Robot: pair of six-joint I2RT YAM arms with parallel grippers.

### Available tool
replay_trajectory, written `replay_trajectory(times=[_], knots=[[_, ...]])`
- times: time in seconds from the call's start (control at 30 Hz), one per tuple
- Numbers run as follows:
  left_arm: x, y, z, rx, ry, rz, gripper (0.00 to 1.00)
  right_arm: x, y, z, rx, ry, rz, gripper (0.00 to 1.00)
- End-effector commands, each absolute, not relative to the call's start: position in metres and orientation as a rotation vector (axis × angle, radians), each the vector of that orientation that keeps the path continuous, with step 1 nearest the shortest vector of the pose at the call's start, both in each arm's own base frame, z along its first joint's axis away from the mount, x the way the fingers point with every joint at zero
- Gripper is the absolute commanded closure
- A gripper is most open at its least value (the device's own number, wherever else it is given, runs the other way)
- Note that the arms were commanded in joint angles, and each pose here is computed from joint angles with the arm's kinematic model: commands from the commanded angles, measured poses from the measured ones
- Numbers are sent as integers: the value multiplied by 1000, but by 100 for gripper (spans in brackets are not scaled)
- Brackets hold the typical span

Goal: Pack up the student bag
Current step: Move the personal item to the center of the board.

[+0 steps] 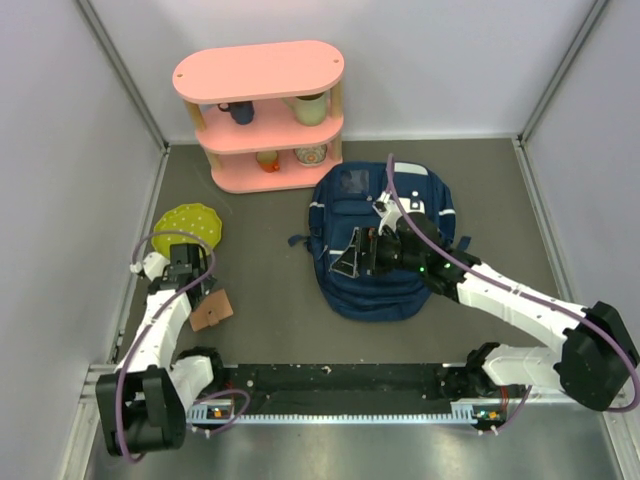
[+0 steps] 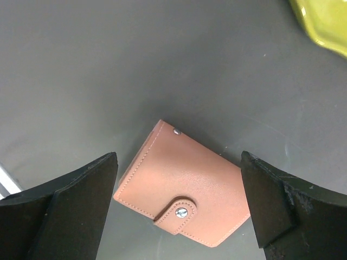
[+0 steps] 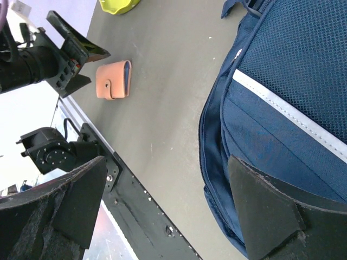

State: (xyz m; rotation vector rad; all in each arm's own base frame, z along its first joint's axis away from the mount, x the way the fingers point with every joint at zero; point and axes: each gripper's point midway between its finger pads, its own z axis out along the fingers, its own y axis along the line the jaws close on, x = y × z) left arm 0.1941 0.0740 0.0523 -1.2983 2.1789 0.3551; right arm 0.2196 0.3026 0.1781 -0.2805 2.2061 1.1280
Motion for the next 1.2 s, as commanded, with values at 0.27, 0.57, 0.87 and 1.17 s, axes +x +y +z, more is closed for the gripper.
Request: replay_trajectory(times=[0.27,0.57,0.87,1.17], knots=[[214,27,24,-1208,2249,-42,1,225,320,194,-290,2165,1193,9],[227,-30,29,-1067,2283,-485,7,223,336,175,-267,2237,1280,10],[239,-68,55,-798,2297,-662,11,218,355,161,-278,2301,1276,11],[224,-76,52,-653,2382,-568,18,203,391,159,-254,2310,1334,24]])
